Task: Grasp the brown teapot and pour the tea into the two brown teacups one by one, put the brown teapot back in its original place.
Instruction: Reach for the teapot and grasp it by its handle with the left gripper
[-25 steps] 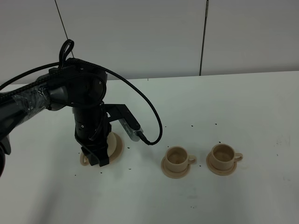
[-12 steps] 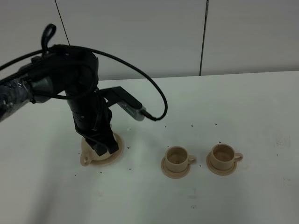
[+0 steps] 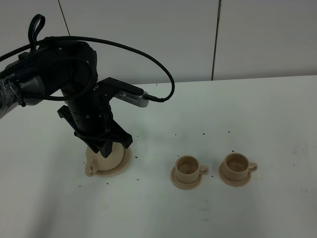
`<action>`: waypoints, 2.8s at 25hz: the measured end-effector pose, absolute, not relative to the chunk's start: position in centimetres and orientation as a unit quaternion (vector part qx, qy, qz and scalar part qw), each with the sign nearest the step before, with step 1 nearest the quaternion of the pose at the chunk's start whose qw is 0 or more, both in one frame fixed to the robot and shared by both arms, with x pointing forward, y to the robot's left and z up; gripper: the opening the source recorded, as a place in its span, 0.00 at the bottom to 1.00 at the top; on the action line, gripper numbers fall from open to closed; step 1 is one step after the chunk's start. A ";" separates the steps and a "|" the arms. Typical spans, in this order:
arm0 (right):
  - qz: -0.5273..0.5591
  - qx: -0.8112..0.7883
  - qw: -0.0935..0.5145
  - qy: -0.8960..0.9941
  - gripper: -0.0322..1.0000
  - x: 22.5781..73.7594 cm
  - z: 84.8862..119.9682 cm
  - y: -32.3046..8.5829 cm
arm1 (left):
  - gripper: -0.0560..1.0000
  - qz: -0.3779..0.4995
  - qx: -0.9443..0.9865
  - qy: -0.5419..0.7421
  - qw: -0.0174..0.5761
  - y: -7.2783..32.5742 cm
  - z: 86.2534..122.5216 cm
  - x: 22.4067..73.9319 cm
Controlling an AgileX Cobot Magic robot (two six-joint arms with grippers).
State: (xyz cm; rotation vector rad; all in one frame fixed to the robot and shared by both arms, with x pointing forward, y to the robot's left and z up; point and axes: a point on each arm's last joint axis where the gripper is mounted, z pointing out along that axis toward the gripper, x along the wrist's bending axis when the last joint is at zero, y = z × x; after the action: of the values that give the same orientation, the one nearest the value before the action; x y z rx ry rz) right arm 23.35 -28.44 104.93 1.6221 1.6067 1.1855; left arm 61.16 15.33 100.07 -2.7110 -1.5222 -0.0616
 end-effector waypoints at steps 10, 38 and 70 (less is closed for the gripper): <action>0.442 0.605 0.281 0.599 0.27 23.3 104.9 -28.4 | 0.33 -0.005 -0.864 -0.503 0.035 17.3 99.0 61.0; 0.442 0.605 0.281 0.599 0.27 23.3 104.9 -28.4 | 0.46 -0.012 -0.871 -0.485 0.081 19.9 97.6 61.1; 0.442 0.605 0.281 0.599 0.27 23.3 104.9 -28.4 | 0.46 -0.011 -0.880 -0.472 0.058 19.1 93.8 62.6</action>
State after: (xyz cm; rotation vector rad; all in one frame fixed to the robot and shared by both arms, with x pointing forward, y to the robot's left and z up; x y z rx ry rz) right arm 23.35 -28.44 104.93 1.6221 1.6067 1.1855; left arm 62.63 19.06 93.78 -2.6670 -1.4301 -0.0327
